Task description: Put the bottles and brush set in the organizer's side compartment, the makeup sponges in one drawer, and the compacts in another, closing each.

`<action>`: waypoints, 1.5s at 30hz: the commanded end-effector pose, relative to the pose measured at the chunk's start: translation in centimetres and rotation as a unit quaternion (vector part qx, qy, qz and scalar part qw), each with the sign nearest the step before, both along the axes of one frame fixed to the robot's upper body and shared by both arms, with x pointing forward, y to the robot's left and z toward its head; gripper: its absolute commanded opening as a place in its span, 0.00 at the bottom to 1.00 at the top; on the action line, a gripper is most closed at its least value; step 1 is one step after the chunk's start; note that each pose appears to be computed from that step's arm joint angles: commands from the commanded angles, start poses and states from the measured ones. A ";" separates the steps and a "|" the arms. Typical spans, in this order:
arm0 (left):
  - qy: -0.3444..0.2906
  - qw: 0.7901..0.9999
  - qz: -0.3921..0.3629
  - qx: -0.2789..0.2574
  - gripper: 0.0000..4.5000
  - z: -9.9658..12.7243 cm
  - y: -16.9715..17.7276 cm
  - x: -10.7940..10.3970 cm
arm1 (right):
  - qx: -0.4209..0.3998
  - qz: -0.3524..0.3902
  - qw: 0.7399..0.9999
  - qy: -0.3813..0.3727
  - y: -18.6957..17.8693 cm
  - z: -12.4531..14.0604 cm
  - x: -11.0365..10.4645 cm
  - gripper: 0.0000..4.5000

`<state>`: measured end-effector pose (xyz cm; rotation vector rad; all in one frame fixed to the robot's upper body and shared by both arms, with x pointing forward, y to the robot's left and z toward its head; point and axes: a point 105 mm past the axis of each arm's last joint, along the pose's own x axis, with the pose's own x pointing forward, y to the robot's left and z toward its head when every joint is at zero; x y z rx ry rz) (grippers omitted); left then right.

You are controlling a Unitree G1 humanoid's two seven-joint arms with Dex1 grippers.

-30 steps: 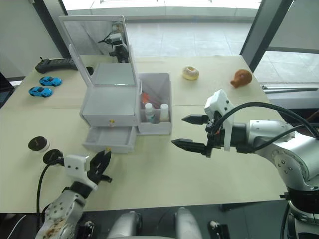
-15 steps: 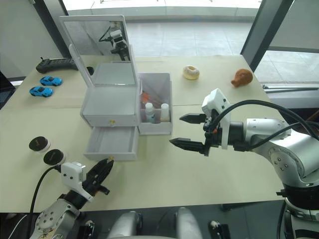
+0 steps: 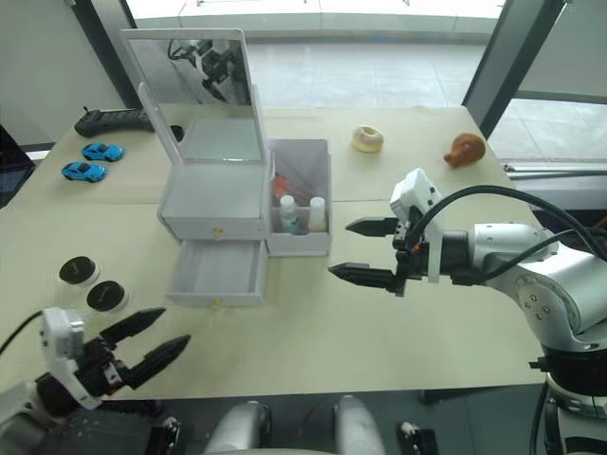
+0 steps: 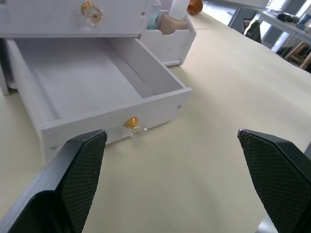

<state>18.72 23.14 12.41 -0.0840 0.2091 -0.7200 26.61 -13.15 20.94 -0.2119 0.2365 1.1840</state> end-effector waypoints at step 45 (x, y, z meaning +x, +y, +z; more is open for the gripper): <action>-0.059 0.951 0.244 0.182 1.00 4.2 12.4 2.8 | -0.043 0.161 0.985 -0.038 1.3 6.2 0.3 1.00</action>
